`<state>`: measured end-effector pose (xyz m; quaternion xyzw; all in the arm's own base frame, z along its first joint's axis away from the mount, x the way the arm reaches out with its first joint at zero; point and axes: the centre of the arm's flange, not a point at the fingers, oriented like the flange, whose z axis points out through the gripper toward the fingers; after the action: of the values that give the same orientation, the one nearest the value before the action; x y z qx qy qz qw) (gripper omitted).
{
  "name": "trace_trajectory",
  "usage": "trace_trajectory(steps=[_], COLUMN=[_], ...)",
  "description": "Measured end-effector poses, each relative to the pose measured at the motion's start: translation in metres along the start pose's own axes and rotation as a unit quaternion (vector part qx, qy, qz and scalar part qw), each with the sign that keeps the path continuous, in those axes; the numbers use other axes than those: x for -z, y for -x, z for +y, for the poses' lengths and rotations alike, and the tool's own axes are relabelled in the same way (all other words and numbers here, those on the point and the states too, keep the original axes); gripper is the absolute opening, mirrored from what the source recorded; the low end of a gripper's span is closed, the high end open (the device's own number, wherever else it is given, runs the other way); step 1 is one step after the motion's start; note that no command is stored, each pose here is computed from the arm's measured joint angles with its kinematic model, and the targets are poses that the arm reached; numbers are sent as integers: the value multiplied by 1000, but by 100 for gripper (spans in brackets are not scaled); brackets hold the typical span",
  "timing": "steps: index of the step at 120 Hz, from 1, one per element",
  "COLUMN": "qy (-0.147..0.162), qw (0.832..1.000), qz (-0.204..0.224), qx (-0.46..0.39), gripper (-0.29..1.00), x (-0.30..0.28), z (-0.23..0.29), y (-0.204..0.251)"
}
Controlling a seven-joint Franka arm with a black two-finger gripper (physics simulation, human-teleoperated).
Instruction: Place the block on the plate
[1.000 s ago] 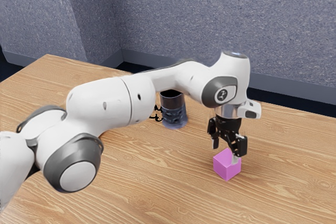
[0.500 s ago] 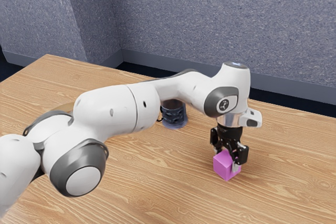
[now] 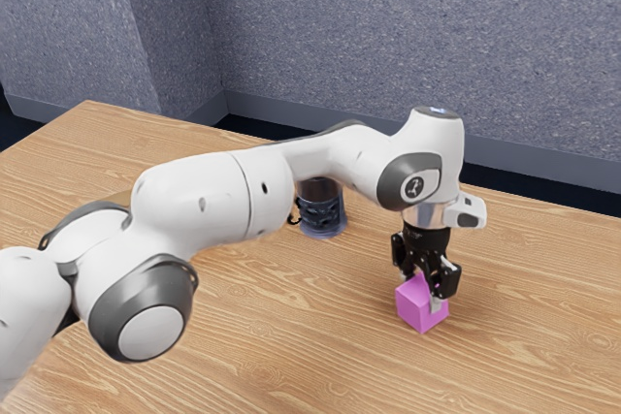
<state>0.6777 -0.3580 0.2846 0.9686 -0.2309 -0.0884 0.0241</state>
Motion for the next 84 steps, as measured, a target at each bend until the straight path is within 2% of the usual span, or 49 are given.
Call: trace_trajectory(steps=[13,41,84], qy=[-6,-19,-21], qw=[1000,999,994], qz=[14,18,19], qx=[4,27,103], gripper=[31,25,20], x=[28,70,105], z=[-4,-29,-133], y=[5,32,75])
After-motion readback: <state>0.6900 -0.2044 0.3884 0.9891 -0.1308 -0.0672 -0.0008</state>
